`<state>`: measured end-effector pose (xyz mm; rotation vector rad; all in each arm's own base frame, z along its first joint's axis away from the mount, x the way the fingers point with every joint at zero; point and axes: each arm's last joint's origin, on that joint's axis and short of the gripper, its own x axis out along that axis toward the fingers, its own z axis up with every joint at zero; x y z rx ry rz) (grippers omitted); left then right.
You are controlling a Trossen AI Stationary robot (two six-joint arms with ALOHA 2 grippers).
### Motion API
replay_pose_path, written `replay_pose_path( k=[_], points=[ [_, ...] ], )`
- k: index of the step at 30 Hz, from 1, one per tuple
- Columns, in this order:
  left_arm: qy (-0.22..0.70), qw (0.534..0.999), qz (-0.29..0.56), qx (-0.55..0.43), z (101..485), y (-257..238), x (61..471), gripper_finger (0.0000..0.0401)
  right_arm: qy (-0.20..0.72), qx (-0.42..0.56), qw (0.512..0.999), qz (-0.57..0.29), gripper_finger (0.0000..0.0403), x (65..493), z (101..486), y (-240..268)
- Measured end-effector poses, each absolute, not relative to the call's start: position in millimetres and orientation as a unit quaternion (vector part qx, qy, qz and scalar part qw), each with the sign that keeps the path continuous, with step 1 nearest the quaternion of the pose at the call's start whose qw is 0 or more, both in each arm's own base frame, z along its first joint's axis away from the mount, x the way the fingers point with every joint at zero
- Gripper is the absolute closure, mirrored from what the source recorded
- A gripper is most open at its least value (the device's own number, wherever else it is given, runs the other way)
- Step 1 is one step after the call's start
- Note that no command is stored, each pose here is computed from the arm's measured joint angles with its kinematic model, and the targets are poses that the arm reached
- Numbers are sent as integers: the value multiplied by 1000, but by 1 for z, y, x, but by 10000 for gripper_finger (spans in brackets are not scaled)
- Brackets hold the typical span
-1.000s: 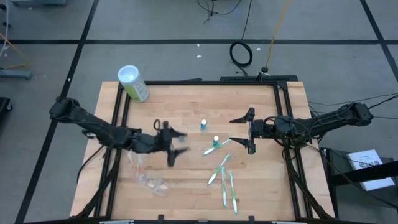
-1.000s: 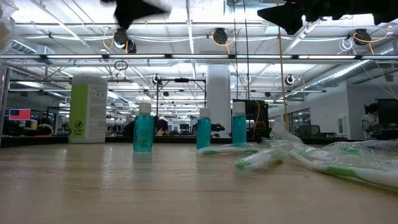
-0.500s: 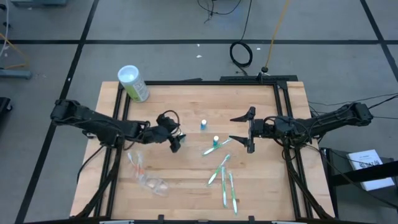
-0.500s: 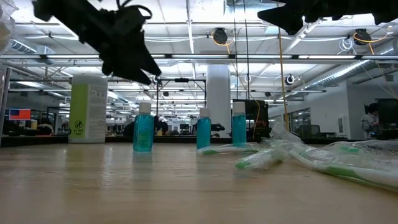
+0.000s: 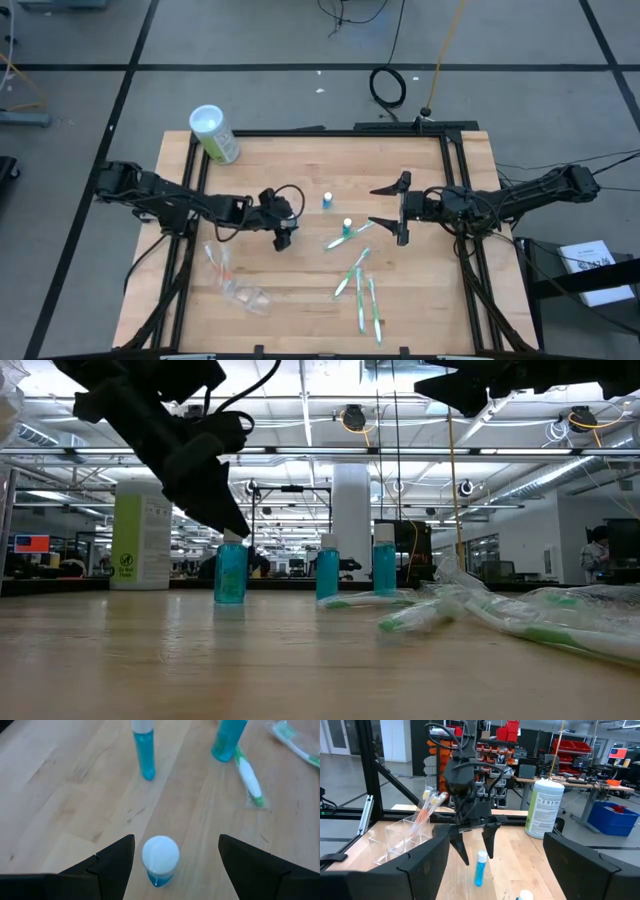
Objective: Pick & Place toothbrushing station
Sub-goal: Put the blue mouthwash into the transparent organizer
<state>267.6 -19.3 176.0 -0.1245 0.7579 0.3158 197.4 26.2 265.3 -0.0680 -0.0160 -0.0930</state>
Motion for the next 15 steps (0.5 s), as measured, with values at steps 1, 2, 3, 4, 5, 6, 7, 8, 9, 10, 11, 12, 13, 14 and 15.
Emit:
replay_pose_path(
  k=[1,2,3,4,5,6,7,8,9,10,11,12,13,14,15],
  points=[
    [370,914,153,-58,176,-19,267,108,-8,-34,998,-46,85,197,265,26],
    [374,913,152,-54,175,-19,267,110,-8,-34,998,-46,85,197,265,26],
    [376,913,151,-51,175,-19,266,115,-8,-34,998,-46,85,197,265,26],
    [378,912,150,-49,176,-19,265,123,-7,-34,998,-46,85,197,265,26],
    [379,912,150,-49,177,-19,265,132,-5,-35,998,-46,85,197,265,26],
    [378,913,147,-51,177,-19,265,144,-5,-35,998,-46,85,197,265,26],
    [378,913,143,-54,177,-19,265,157,-4,-35,998,-46,85,197,265,26],
    [381,912,139,-56,177,-19,265,172,-4,-35,998,-46,85,197,264,26],
    [383,912,135,-57,176,-19,265,186,-4,-35,998,-46,85,197,264,26],
    [383,913,130,-59,177,-19,265,201,-3,-35,998,-46,85,197,264,26],
    [380,914,130,-60,178,-19,266,215,-1,-36,998,-46,85,197,264,26],
    [379,914,130,-60,178,-19,266,228,-1,-37,998,-46,85,197,264,26],
    [379,914,130,-59,178,-19,266,241,-1,-37,998,-46,85,197,264,26],
    [381,914,130,-59,178,-19,266,251,-1,-37,998,-46,85,197,264,26],
    [381,914,130,-59,178,-19,266,262,-1,-37,998,-46,85,197,264,26]
  ],
)
